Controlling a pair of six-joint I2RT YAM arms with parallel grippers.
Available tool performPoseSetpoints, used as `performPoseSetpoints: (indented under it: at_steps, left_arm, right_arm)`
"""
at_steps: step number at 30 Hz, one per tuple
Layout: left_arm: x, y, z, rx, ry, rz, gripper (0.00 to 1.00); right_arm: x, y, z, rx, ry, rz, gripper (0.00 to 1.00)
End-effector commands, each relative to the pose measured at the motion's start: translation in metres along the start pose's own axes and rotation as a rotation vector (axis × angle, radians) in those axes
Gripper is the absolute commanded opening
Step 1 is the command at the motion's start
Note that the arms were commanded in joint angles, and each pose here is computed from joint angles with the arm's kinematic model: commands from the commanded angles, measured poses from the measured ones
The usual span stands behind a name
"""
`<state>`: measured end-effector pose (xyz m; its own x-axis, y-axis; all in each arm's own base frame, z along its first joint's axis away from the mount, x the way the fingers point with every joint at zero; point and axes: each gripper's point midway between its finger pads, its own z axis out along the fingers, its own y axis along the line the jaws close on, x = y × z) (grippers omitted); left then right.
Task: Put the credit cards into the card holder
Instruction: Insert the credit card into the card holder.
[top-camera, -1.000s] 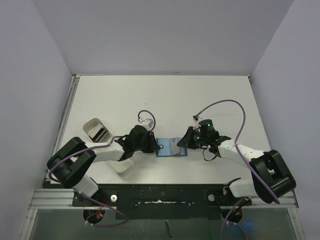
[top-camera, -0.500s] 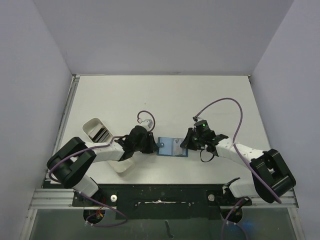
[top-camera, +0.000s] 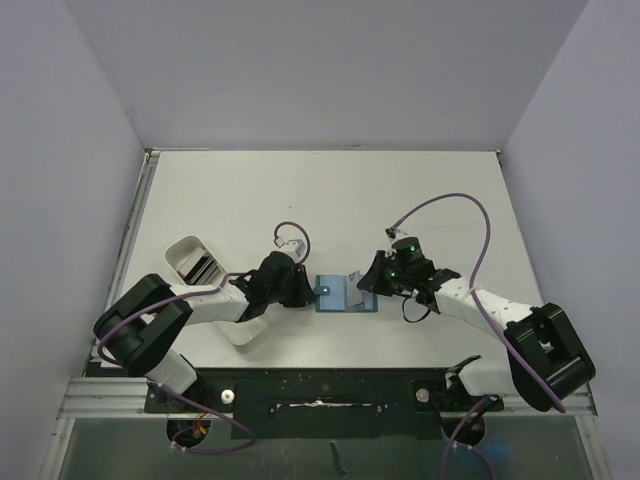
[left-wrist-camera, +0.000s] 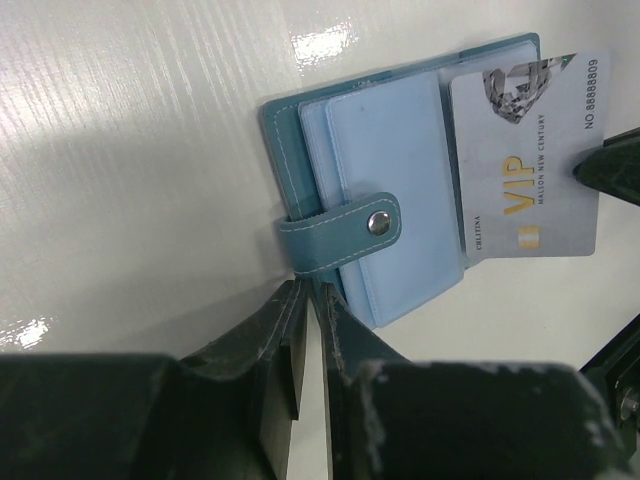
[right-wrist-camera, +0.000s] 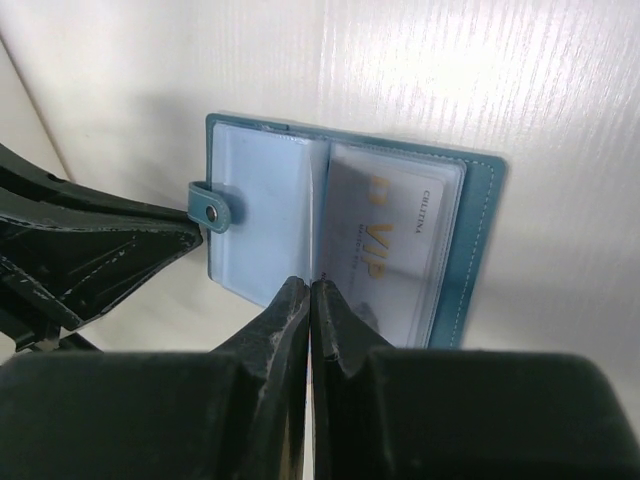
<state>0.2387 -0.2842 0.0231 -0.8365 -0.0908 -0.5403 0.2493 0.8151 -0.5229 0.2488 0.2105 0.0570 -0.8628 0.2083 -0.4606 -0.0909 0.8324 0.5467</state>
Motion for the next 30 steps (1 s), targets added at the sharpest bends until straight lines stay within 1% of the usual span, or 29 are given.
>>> performPoseSetpoints:
  at_steps: [1,10,20,30]
  left_arm:
    - [-0.015,-0.013,0.000,0.043,-0.038,-0.011,0.11]
    - [-0.013,-0.015,0.003,0.054,-0.029,-0.018,0.11]
    - [-0.010,-0.014,0.005,0.058,-0.017,-0.021,0.11]
    - [-0.009,-0.018,0.006,0.074,-0.009,-0.025,0.11]
  right_arm:
    - [-0.019,0.015,-0.004,-0.099,-0.067,0.003,0.00]
    - [-0.012,0.010,0.006,-0.156,-0.041,0.035,0.00]
    - [-0.001,-0.002,0.017,-0.137,-0.003,0.061,0.00]
    - [0.005,-0.003,0.021,-0.143,0.023,0.092,0.00]
